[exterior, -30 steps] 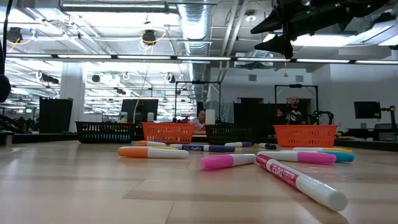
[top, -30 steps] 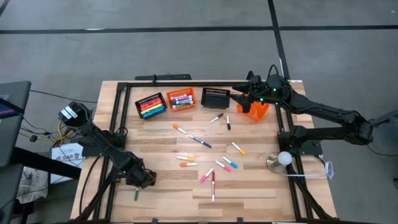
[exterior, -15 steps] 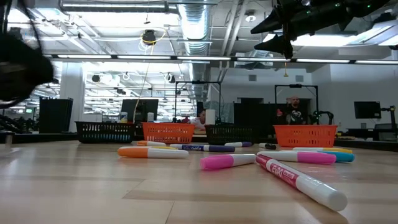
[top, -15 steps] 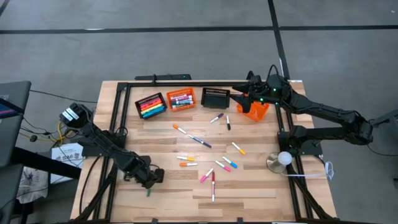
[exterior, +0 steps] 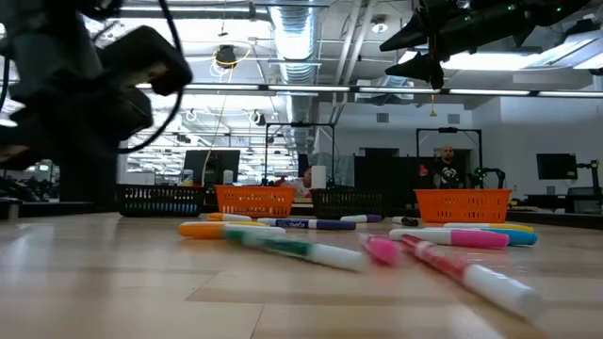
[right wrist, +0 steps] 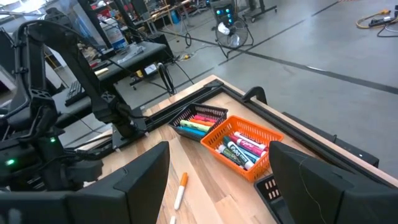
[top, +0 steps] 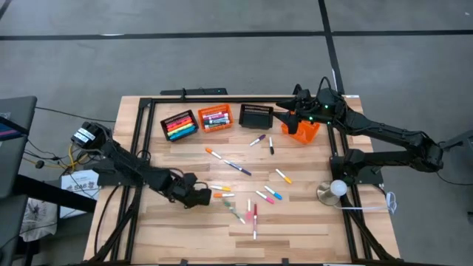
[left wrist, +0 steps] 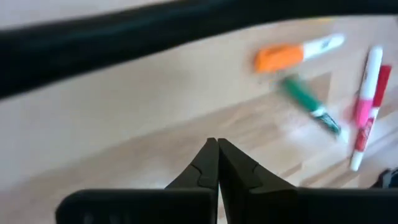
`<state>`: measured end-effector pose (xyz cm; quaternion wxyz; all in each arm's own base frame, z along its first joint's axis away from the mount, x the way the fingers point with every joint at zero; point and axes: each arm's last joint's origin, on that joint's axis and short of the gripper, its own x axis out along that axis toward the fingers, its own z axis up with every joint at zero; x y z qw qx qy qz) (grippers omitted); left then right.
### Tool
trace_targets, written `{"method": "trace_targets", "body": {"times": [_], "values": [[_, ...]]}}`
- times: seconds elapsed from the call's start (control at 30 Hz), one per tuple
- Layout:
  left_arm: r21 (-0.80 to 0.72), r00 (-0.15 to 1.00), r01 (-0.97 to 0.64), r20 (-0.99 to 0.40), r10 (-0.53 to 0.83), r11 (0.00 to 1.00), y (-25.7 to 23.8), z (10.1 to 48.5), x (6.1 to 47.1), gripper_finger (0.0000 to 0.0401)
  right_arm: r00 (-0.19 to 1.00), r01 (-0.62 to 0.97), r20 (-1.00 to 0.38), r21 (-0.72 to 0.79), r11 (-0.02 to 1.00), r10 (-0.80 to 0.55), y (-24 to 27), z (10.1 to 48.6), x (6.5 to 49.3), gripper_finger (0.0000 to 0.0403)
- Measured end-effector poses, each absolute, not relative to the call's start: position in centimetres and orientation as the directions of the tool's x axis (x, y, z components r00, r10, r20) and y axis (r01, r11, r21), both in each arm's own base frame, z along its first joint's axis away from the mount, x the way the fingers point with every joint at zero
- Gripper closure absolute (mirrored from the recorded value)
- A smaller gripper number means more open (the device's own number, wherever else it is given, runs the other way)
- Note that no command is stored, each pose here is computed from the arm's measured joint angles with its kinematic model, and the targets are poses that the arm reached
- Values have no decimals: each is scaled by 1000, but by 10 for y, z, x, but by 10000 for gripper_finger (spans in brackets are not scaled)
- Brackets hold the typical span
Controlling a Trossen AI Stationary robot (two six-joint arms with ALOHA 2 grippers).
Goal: Pick & Place Markers
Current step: Put the small red marker pen into the right black bin
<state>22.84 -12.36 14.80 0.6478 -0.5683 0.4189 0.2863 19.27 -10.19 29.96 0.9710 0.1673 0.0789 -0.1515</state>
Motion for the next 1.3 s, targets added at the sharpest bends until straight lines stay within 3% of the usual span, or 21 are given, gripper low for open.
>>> {"method": "trace_targets", "body": {"times": [0.4,0.67,1.3], "values": [[-495,501,-818,-863,-58,293,-105,149,238,393,943,314,-212,304,899,-258,-102,299,193,137],[-582,615,-728,-788,-31,363,-108,155,247,374,933,323,-260,314,893,-247,-101,294,192,137],[-651,742,-566,-670,-32,507,-112,166,258,288,935,-10,-339,270,963,105,-49,285,207,137]]}}
